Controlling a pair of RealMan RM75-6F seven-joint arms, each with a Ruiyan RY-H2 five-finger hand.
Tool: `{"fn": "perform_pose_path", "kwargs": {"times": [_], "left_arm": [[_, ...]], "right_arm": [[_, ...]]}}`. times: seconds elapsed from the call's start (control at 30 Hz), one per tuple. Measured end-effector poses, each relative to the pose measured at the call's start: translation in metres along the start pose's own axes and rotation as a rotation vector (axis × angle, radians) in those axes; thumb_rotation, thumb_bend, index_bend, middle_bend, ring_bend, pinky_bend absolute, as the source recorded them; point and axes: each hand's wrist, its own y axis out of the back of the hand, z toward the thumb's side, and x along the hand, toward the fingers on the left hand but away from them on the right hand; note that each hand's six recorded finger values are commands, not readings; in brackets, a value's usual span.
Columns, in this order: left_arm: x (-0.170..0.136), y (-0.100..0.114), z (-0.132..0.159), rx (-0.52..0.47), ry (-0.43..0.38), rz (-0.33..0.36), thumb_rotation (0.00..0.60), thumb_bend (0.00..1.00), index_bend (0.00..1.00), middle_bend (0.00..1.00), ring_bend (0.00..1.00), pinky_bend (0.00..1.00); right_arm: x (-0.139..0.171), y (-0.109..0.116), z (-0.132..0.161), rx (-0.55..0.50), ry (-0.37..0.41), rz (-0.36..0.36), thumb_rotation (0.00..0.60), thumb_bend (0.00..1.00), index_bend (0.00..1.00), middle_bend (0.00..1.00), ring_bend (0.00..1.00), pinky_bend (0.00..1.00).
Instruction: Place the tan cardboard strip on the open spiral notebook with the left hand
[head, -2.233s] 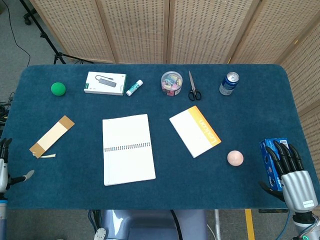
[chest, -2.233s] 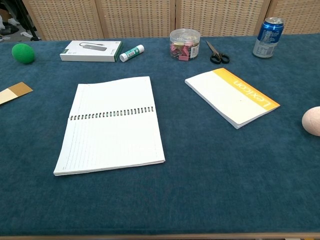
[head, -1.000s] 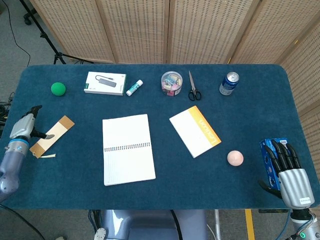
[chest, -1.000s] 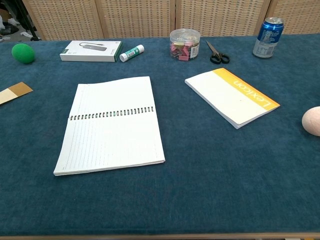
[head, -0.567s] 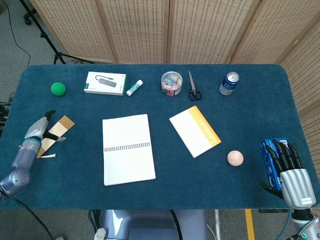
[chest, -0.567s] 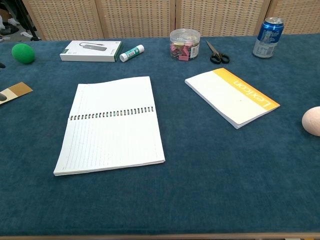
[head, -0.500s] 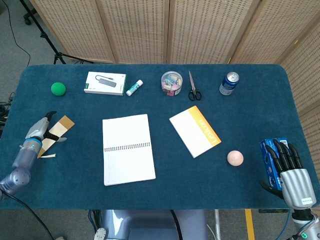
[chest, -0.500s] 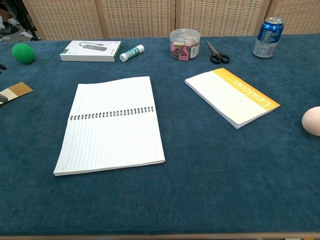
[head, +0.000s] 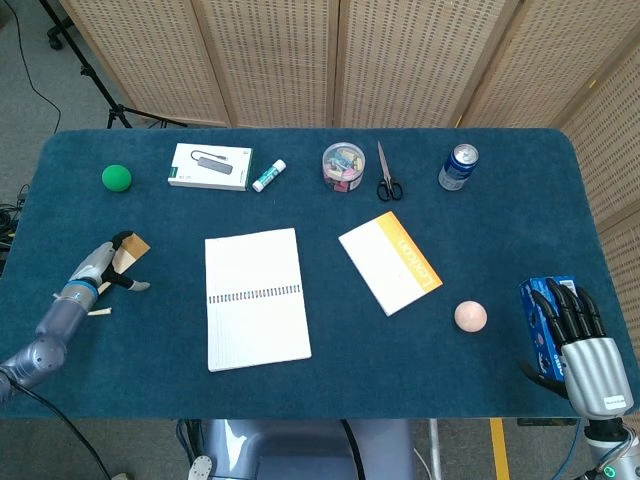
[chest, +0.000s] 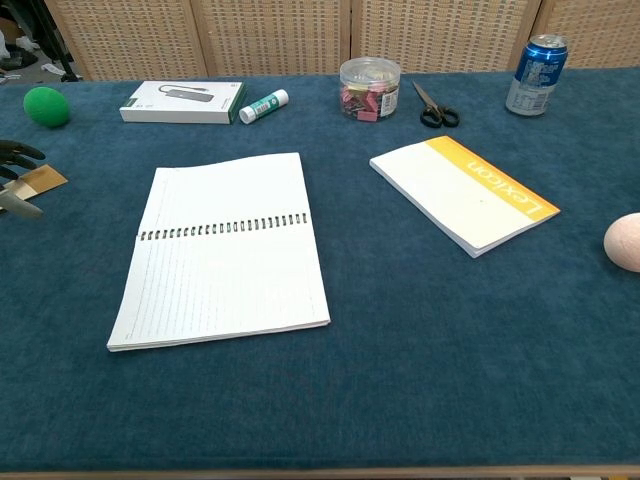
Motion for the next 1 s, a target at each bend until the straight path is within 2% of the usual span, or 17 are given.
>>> {"fn": "perform_pose_path", "kwargs": {"times": [0.4, 0.87, 1.0], "left_arm": [[-0.014, -0.021, 0.015, 0.054, -0.080, -0.061, 0.600, 0.00, 0.00, 0.00, 0.00, 0.00], [-0.044, -0.065, 0.032, 0.221, -0.181, -0.179, 0.600, 0.00, 0.00, 0.00, 0.00, 0.00], [-0.056, -0.071, 0.029, 0.276, -0.195, -0.196, 0.600, 0.00, 0.00, 0.00, 0.00, 0.00]], "right_arm": [[0.001, 0.001, 0.000, -0.004, 0.001, -0.002, 0.600, 0.00, 0.00, 0.00, 0.00, 0.00], [0.001, 0.005, -0.001, -0.012, -0.001, -0.011, 0.600, 0.00, 0.00, 0.00, 0.00, 0.00], [0.002, 0.005, 0.000, -0.013, 0.001, -0.011, 0.600, 0.00, 0.00, 0.00, 0.00, 0.00]]}}
